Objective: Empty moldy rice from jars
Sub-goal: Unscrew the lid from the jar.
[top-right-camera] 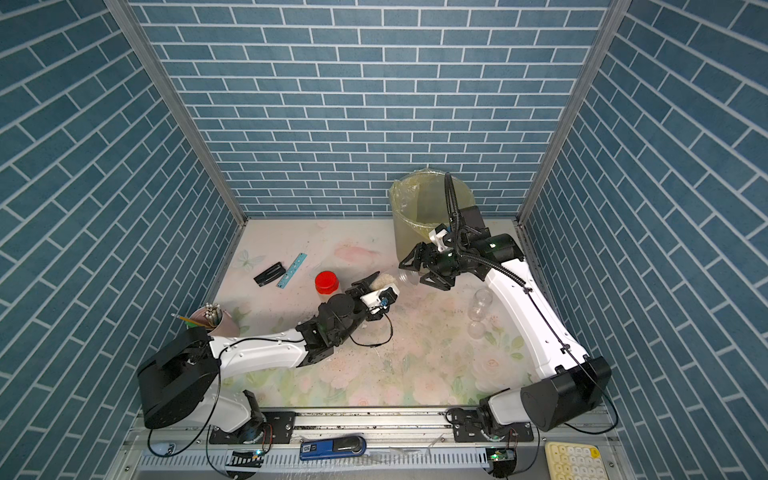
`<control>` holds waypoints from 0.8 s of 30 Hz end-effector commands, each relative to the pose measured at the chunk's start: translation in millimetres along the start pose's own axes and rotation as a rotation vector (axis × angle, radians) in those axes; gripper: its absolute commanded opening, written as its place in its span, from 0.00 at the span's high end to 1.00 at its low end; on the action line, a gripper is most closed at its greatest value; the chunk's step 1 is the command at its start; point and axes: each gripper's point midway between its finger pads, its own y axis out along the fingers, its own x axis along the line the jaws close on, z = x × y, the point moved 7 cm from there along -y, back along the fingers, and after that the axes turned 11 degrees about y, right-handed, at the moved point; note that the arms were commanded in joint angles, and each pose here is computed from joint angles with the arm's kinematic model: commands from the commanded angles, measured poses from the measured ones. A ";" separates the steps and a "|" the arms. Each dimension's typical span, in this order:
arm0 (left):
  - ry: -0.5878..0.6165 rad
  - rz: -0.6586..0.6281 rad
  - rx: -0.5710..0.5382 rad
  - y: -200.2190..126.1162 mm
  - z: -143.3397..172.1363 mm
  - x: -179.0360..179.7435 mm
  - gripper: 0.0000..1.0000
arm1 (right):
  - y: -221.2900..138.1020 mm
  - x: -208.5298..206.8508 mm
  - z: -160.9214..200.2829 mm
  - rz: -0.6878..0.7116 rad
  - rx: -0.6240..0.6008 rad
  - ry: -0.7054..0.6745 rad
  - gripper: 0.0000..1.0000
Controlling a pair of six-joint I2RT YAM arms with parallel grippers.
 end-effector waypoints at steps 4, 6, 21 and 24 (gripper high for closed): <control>-0.032 -0.048 -0.042 -1.3 -11.0 9.9 0.65 | 3.2 -5.1 3.5 0.021 0.020 -0.037 0.23; -0.037 -0.050 -0.045 -1.7 -11.6 10.8 0.65 | 4.2 -6.8 3.3 0.028 0.022 -0.041 0.23; -0.062 -0.056 -0.056 -3.9 -13.2 13.4 0.65 | 11.5 -10.0 0.6 0.029 0.032 -0.060 0.22; -0.068 -0.053 -0.061 -3.3 -14.1 13.4 0.65 | 14.1 -7.1 -0.1 -0.013 0.039 -0.054 0.26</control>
